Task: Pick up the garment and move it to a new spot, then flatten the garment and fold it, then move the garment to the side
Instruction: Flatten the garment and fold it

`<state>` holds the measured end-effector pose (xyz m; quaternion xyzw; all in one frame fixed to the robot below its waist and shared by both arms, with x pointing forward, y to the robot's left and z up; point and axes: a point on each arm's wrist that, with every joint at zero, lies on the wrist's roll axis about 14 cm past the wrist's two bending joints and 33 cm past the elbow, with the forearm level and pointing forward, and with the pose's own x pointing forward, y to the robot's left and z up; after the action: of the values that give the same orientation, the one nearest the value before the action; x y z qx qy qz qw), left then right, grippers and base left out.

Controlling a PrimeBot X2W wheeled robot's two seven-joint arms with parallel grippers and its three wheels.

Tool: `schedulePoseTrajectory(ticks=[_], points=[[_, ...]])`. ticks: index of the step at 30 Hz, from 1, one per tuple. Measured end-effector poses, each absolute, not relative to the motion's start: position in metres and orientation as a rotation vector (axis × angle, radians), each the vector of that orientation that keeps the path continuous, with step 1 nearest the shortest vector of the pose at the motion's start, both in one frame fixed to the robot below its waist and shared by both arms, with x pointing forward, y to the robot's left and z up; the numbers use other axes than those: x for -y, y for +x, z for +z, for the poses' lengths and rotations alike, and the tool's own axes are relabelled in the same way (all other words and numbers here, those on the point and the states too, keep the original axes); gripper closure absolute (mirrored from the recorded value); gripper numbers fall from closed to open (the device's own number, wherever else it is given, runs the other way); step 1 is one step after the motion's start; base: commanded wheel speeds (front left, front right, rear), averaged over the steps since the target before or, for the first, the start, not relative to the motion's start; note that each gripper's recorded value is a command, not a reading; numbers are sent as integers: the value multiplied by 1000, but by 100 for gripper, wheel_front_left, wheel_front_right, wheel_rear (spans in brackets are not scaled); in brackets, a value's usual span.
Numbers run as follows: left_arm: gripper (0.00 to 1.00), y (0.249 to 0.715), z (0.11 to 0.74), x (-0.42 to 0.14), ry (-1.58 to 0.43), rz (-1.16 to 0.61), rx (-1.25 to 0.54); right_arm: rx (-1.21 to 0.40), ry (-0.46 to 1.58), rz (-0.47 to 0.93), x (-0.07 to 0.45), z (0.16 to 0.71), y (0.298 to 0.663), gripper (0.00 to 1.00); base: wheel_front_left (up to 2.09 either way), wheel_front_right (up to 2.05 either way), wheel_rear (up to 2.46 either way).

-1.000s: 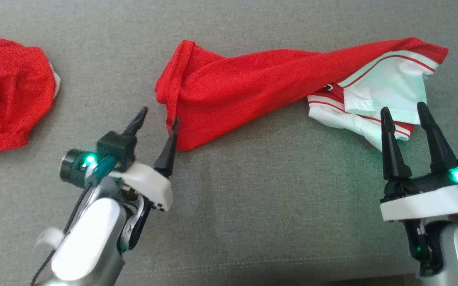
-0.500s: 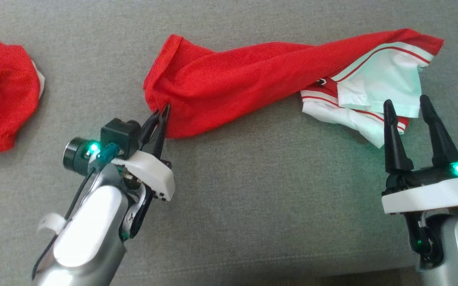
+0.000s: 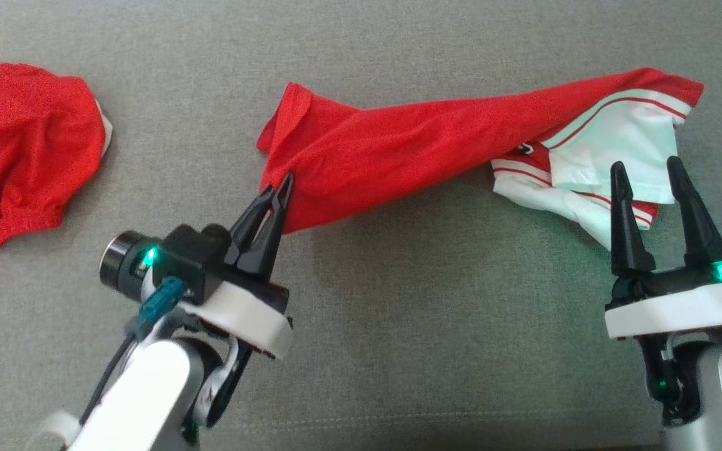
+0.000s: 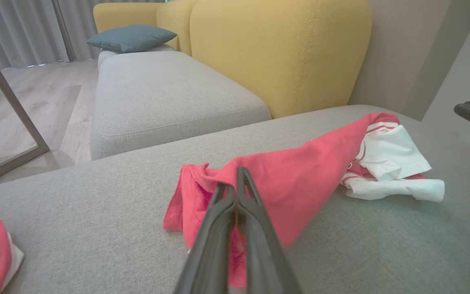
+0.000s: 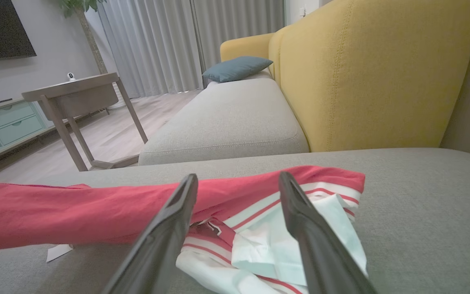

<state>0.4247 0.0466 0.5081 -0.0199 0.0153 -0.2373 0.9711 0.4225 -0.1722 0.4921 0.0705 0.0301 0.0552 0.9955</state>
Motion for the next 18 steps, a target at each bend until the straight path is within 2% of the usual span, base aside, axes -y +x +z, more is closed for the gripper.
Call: schedulePoseTrajectory(ticks=[8, 18], points=[[100, 397, 521, -40, -89, -504, -61, -71, 153, 115, 168, 489, 419, 0, 0, 0, 0], [100, 421, 487, -53, -141, -434, -152, -94, 150, 93, 175, 485, 418, 0, 0, 0, 0]])
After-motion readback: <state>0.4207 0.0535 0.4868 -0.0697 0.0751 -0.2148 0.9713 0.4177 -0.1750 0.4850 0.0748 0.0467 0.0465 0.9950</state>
